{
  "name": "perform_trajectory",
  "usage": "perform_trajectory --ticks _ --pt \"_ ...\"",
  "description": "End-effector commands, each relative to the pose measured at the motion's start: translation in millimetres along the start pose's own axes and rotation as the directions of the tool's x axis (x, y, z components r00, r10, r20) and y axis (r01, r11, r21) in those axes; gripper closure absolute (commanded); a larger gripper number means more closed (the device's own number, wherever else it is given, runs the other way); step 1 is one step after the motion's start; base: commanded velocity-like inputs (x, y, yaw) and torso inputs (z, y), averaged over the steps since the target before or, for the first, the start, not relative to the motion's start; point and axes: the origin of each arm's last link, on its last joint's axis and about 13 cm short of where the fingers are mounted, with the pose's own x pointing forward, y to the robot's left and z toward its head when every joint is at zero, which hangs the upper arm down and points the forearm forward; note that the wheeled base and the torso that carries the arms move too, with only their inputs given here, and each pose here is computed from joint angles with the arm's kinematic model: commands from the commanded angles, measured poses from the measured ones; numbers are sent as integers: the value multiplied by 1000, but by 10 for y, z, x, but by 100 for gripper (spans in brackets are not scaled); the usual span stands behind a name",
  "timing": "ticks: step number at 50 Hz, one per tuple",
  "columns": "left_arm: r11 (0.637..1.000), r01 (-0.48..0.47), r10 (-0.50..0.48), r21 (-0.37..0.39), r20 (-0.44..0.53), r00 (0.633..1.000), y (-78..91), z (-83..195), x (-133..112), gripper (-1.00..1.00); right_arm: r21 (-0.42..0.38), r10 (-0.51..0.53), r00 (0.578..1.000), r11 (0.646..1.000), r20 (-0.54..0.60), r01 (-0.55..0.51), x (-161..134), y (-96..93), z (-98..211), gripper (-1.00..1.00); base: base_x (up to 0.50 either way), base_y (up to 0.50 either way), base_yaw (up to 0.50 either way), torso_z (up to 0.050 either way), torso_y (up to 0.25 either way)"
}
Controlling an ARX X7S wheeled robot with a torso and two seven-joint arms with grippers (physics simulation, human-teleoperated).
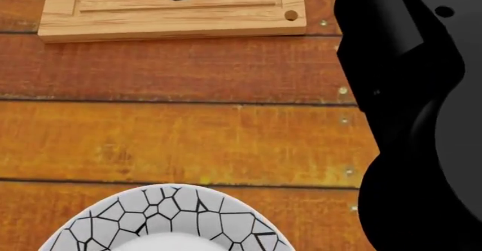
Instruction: Place all breads on the cutting board.
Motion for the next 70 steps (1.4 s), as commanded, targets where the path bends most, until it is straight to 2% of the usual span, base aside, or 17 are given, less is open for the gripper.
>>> perform_trajectory --ticks 1,11,21,25,30,32,36,40,46,50,57,62,70 --pt "1000 1 -1 -20 -1 1000 -7 -25 11 100 -4 -11 1000 1000 -4 11 39 -16 -45 -100 0 0 0 0 0" --pt "1000 4 -4 -13 6 1000 -32 27 12 100 -14 -28 999 999 37 29 -126 -41 130 -100 0 0 0 0 2" --pt "1000 10 -10 -2 -9 1000 -70 78 -11 100 -55 -6 994 998 110 12 -528 -68 468 -100 0 0 0 0 0" --pt "1000 19 -19 3 -29 999 -111 205 -10 100 -65 -26 992 997 127 34 -663 -110 542 -100 0 0 0 0 0" --pt "996 87 -89 -37 -63 994 -207 268 34 100 -54 -52 985 997 166 62 -898 -173 653 -100 0 0 0 0 0" --pt "995 86 -89 -40 -63 994 -243 296 72 100 -50 -55 983 997 173 65 -950 -189 672 -100 0 0 0 0 0" --pt "985 131 -139 -108 -73 988 -326 352 164 100 -32 -61 980 997 189 68 -1030 -225 671 -100 0 0 0 0 0" --pt "979 160 -172 -129 -81 982 -427 408 258 100 -30 -77 977 996 201 84 -1138 -246 669 -100 0 0 -1 0 0" --pt "964 203 -219 -174 -78 972 -521 481 379 100 -20 -97 974 994 203 103 -1217 -273 627 -100 0 0 0 0 0" --pt "958 207 -231 -198 -105 967 -608 430 438 100 -15 -100 973 994 207 105 -1229 -283 616 -100 0 0 0 0 0" --pt "958 230 -259 -170 -171 951 -752 299 551 100 -15 -104 975 994 196 109 -1192 -295 573 -100 0 0 0 0 0" --pt "953 240 -277 -184 -209 938 -799 213 603 100 -13 -104 976 994 189 109 -1165 -307 556 -100 0 0 0 0 0" --pt "958 237 -274 -163 -257 927 -886 168 631 100 -8 -108 975 994 193 111 -1203 -324 555 -100 0 0 0 0 0"
